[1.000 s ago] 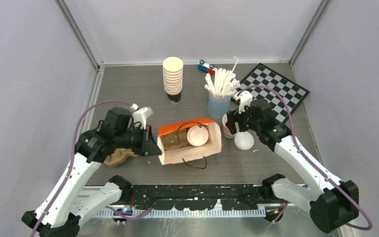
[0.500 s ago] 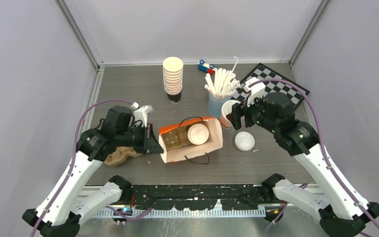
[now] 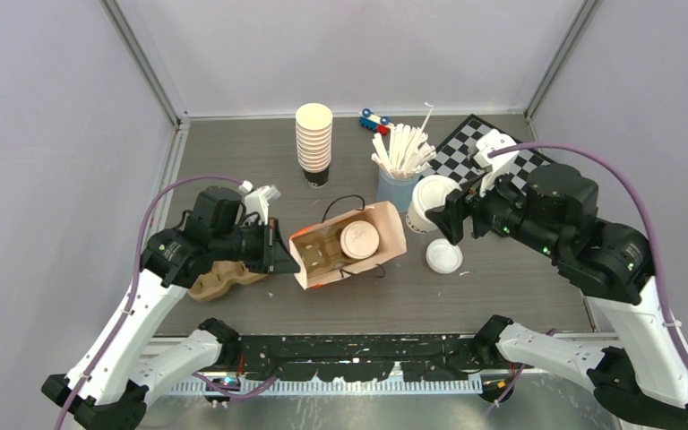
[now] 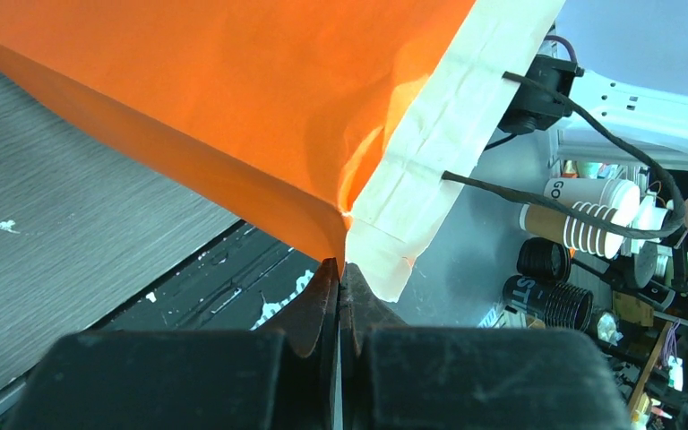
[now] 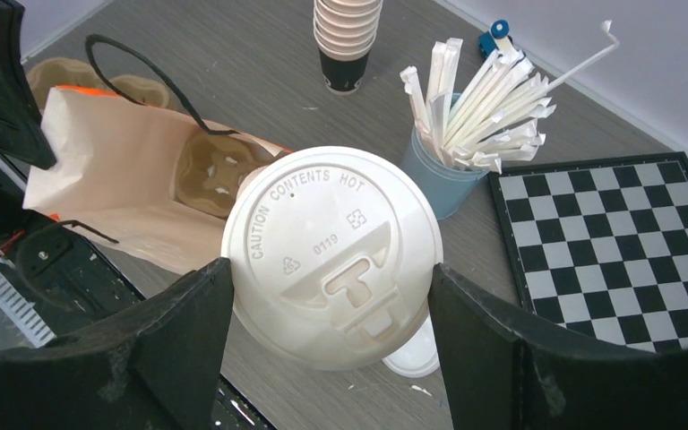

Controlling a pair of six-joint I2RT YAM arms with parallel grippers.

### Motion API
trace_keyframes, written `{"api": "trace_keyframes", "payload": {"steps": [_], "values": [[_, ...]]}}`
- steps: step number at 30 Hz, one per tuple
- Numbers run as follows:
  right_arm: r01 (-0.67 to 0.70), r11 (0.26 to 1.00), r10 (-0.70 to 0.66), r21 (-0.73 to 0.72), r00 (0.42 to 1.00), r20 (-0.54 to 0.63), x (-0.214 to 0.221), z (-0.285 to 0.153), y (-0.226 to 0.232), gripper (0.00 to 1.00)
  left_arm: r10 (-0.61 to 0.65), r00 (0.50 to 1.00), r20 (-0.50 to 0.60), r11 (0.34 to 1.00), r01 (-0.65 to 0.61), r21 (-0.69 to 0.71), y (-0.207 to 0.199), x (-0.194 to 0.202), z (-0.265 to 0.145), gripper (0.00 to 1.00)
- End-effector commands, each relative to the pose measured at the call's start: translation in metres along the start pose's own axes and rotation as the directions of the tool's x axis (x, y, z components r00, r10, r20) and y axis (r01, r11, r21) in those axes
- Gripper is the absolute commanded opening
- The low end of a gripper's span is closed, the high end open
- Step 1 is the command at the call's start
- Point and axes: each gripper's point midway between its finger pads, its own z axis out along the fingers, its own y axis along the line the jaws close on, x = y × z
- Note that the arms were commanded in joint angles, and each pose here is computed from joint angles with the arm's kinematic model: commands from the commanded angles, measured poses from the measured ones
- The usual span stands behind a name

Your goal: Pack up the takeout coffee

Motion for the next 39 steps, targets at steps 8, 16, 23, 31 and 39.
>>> {"api": "trace_keyframes", "payload": {"steps": [8, 16, 23, 31, 39], "values": [[-0.001, 0.978, 0.011, -0.209, 0.999, 0.047, -0.028, -0.009, 0.037, 0.74, 0.035, 0.997, 0.065, 0.998, -0.039, 0.058, -0.017, -0.018, -0.005, 0.00], [0.035, 0.951, -0.004, -0.308, 0.995, 0.100, -0.034, 0.019, 0.059, 0.74, 0.045, 0.997, 0.065, 0.997, -0.049, 0.060, -0.017, -0.015, -0.007, 0.00], [0.160, 0.909, -0.130, -0.386, 0.986, 0.101, -0.016, 0.053, 0.085, 0.74, 0.071, 0.996, 0.047, 0.996, -0.074, 0.055, -0.015, -0.009, -0.009, 0.00], [0.390, 0.819, -0.387, -0.420, 0.917, 0.098, 0.021, 0.085, 0.122, 0.75, 0.114, 0.994, 0.005, 0.991, -0.114, 0.064, -0.020, -0.013, -0.011, 0.00], [0.438, 0.767, -0.441, -0.468, 0.891, 0.111, 0.032, 0.096, 0.158, 0.75, 0.125, 0.992, 0.016, 0.992, -0.125, 0.000, -0.009, -0.019, -0.018, 0.13]]}}
